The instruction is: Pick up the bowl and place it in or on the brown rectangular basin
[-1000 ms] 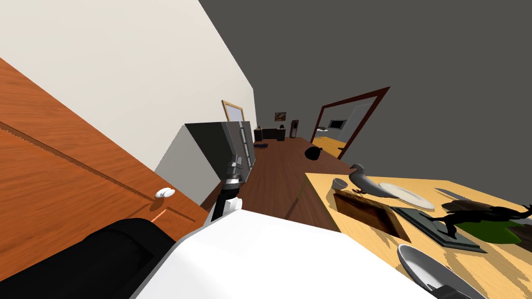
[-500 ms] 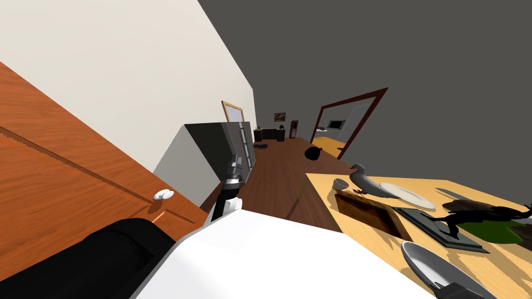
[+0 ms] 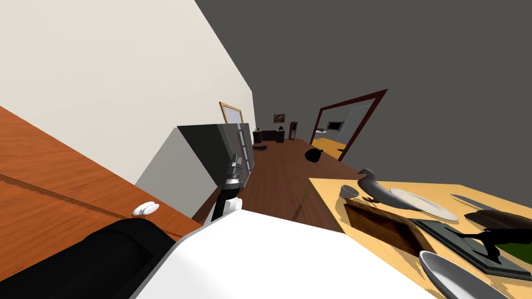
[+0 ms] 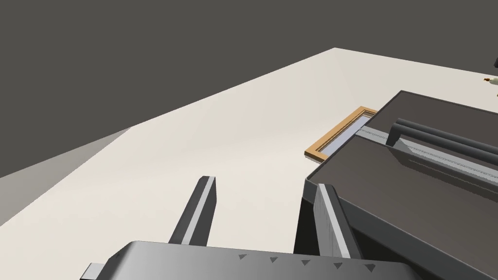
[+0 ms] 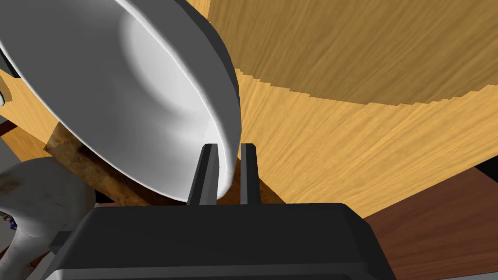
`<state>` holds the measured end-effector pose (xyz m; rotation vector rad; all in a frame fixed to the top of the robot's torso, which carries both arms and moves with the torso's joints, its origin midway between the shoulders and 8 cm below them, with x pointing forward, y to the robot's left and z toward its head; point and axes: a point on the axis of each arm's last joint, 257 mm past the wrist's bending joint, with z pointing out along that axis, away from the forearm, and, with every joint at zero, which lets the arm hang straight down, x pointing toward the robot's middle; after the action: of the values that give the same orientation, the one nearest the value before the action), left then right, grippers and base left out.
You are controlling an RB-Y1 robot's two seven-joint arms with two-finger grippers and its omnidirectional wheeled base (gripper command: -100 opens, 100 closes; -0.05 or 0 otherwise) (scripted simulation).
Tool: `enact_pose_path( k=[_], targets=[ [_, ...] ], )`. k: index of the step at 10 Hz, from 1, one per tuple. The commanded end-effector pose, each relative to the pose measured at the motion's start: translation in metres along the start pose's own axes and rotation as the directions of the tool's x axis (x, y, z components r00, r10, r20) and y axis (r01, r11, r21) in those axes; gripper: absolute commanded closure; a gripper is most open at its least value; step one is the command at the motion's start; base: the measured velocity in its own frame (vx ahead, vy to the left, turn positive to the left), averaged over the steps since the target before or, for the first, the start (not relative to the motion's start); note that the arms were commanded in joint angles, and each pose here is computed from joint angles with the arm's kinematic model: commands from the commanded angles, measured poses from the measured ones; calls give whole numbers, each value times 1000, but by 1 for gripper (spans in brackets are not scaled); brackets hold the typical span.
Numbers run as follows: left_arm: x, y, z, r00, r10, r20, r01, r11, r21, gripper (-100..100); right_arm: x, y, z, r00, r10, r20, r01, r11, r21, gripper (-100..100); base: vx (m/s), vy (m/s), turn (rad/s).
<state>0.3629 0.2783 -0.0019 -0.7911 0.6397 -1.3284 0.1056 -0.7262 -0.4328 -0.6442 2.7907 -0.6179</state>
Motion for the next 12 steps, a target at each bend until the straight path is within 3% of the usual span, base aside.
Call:
enact_pose_path(
  k=[1, 12],
  targets=[
    [0, 0, 0, 1000, 0, 0, 0, 1000, 0, 0, 12, -6, -6, 1000, 6, -27, -6, 1000, -10, 100, 193, 33, -32],
    [0, 0, 0, 1000, 0, 0, 0, 1000, 0, 0, 56, -87, -63, 986, 17, -168, -15, 1000, 15, 100, 190, 76, -23]
  ],
)
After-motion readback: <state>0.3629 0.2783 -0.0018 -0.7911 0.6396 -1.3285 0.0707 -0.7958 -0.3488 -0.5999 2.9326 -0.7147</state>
